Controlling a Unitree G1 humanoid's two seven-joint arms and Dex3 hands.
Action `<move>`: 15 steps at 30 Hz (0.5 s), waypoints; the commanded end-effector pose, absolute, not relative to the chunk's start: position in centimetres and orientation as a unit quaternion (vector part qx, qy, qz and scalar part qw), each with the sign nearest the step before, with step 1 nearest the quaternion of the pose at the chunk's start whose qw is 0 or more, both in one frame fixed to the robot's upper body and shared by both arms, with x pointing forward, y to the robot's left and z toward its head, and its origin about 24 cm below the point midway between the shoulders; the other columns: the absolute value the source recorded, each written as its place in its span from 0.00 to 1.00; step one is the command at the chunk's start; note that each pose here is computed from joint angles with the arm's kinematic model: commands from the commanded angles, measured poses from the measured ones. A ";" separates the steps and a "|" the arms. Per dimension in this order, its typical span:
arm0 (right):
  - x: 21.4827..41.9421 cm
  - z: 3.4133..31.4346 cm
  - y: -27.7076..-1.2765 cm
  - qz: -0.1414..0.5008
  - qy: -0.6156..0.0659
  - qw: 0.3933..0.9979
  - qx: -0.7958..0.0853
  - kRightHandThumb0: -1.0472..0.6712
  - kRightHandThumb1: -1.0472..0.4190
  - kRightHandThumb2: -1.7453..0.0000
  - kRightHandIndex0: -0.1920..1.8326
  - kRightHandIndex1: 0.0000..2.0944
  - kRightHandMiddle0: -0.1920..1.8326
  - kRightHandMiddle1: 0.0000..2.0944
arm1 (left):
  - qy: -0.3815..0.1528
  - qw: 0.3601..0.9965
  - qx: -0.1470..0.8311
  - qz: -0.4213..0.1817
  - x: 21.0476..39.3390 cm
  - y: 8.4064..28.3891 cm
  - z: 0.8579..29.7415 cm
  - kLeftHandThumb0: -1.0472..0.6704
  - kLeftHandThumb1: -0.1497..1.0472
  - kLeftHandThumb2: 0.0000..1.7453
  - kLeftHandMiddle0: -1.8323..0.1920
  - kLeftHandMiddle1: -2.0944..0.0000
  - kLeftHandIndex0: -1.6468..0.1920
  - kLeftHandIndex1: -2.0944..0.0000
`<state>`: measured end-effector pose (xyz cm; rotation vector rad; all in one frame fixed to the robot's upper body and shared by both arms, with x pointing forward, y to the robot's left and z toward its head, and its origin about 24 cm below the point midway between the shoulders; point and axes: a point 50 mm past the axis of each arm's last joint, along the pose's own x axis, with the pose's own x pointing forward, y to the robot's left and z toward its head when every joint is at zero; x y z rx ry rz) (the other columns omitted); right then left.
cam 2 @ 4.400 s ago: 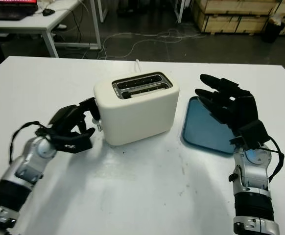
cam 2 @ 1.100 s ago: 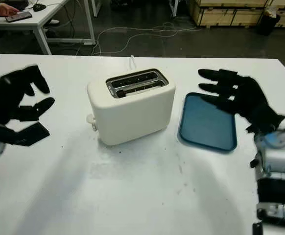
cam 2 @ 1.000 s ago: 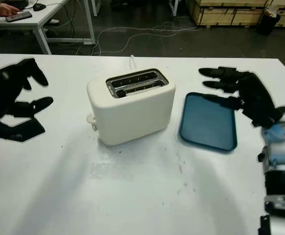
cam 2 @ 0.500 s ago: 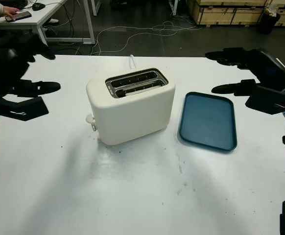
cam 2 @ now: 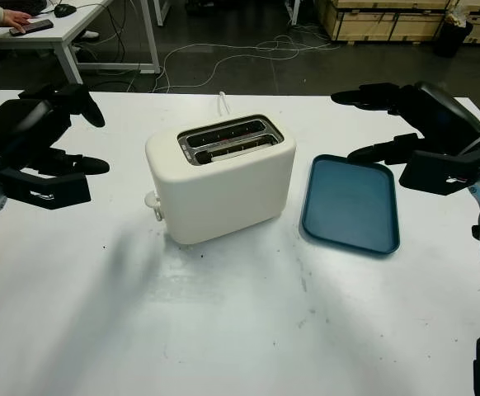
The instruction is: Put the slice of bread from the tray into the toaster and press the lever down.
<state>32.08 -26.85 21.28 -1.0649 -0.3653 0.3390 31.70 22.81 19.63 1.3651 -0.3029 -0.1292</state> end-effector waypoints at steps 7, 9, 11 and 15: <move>31.8 19.8 -26.6 0.171 -0.165 0.839 -0.489 0.25 0.17 1.00 0.38 0.00 0.36 0.00 | -0.129 0.768 0.624 -0.063 31.4 22.6 18.6 0.00 0.86 0.17 0.84 0.17 0.85 0.23; 31.8 19.7 -26.6 0.171 -0.167 0.839 -0.489 0.25 0.17 1.00 0.38 0.00 0.36 0.00 | -0.130 0.769 0.622 -0.062 31.4 22.6 18.6 0.00 0.86 0.18 0.85 0.17 0.86 0.22; 31.8 19.6 -26.5 0.171 -0.171 0.839 -0.488 0.26 0.17 1.00 0.38 0.00 0.37 0.00 | -0.133 0.769 0.622 -0.062 31.3 22.6 18.6 0.00 0.86 0.19 0.85 0.17 0.87 0.22; 31.9 19.5 -26.5 0.172 -0.174 0.841 -0.482 0.26 0.17 1.00 0.39 0.01 0.37 0.00 | -0.140 0.771 0.619 -0.060 31.3 22.6 18.6 0.00 0.86 0.20 0.85 0.17 0.87 0.20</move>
